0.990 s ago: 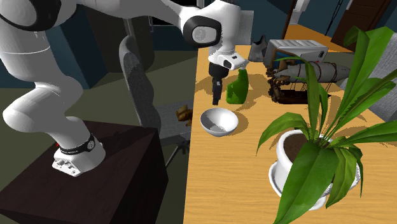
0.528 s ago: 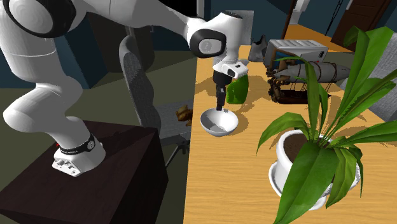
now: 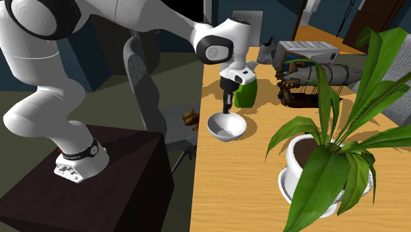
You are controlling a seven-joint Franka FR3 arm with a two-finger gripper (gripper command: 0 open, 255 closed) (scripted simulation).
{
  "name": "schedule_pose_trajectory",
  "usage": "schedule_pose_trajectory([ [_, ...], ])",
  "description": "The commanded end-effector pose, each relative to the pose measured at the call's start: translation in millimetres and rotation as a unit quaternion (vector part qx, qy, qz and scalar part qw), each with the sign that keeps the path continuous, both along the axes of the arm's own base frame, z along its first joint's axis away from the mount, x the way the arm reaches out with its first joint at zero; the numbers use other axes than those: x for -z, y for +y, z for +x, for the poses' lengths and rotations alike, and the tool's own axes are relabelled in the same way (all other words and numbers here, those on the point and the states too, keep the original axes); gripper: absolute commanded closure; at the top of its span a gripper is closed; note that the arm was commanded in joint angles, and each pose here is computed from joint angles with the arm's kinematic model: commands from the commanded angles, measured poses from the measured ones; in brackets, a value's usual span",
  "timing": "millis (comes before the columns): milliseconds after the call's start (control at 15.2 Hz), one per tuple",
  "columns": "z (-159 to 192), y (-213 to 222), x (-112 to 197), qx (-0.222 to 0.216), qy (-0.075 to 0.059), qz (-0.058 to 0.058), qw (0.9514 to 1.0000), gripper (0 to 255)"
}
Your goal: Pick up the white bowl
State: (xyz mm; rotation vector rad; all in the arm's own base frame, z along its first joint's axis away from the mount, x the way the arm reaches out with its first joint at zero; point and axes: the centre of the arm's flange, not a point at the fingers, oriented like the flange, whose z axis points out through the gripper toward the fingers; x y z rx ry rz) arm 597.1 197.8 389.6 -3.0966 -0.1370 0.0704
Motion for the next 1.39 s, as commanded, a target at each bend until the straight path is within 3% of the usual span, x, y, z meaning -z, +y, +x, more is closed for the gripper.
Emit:
schedule_pose_trajectory([
  [0, 0, 0, 0, 0.000, 0.000, 0.000, 1.0000, 255],
  [264, 1, 0, 0, 0.000, 0.000, 0.000, 1.0000, 255],
  [1320, 1, 0, -80, 0.000, 0.000, 0.000, 1.0000, 255],
])
